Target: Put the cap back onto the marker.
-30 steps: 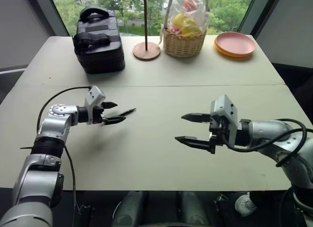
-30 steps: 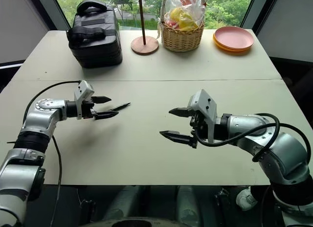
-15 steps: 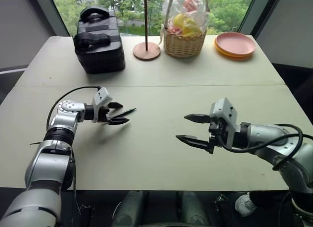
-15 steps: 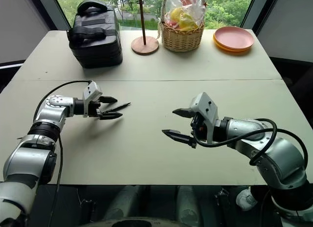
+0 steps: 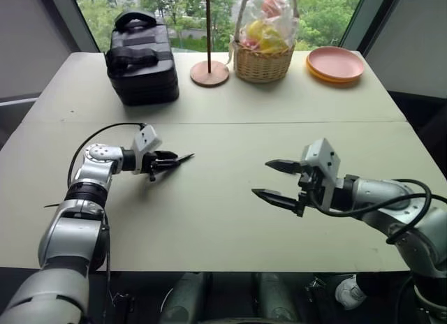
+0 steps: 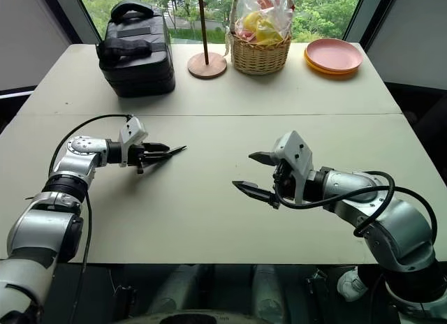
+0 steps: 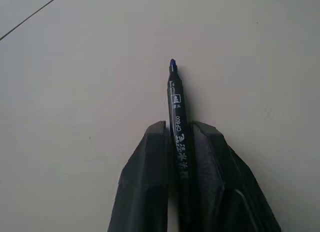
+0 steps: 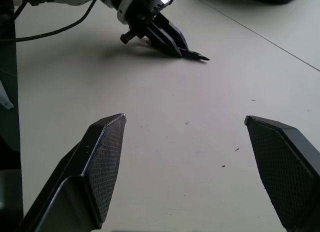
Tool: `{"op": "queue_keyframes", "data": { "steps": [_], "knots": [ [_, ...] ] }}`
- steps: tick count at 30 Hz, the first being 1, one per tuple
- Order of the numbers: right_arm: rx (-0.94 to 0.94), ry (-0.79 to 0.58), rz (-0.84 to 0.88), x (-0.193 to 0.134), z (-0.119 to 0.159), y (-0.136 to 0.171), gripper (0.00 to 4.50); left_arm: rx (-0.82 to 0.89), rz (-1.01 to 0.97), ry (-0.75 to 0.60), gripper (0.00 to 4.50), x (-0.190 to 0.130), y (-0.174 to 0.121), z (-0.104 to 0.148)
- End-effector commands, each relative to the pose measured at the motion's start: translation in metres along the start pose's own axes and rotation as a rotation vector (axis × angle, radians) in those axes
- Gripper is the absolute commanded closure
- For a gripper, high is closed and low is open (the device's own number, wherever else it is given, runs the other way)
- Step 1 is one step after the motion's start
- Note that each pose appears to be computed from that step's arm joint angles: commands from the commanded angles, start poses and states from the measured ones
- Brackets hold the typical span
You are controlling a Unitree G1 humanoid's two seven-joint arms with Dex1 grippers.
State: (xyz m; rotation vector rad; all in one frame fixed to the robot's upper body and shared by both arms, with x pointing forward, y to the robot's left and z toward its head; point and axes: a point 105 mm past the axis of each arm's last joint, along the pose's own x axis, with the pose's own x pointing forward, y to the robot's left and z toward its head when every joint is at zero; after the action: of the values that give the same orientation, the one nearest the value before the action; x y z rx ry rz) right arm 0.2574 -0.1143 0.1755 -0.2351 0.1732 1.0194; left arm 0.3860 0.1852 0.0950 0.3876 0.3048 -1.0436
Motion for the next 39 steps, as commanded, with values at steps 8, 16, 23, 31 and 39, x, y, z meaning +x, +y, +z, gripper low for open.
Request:
{"op": "queue_keyframes", "data": {
  "steps": [8,16,23,31,39],
  "knots": [
    [-0.057,0.016,-0.164,-0.01,-0.013,-0.038,0.55,0.009,0.036,-0.049,4.45,0.004,-0.006,-0.004],
    [-0.061,0.085,-0.296,-0.034,-0.053,-0.086,0.55,0.135,-0.168,-0.092,4.45,-0.018,-0.017,0.052],
    [-0.055,0.135,-0.228,-0.029,-0.077,-0.109,0.55,0.224,-0.304,-0.093,4.45,-0.037,-0.04,0.1],
    [-0.066,0.158,-0.145,-0.014,-0.088,-0.119,0.55,0.228,-0.296,-0.1,4.45,-0.033,-0.048,0.104],
    [-0.053,0.163,-0.096,0.001,-0.096,-0.118,0.55,0.221,-0.271,-0.104,4.45,-0.033,-0.052,0.102]
  ]
}}
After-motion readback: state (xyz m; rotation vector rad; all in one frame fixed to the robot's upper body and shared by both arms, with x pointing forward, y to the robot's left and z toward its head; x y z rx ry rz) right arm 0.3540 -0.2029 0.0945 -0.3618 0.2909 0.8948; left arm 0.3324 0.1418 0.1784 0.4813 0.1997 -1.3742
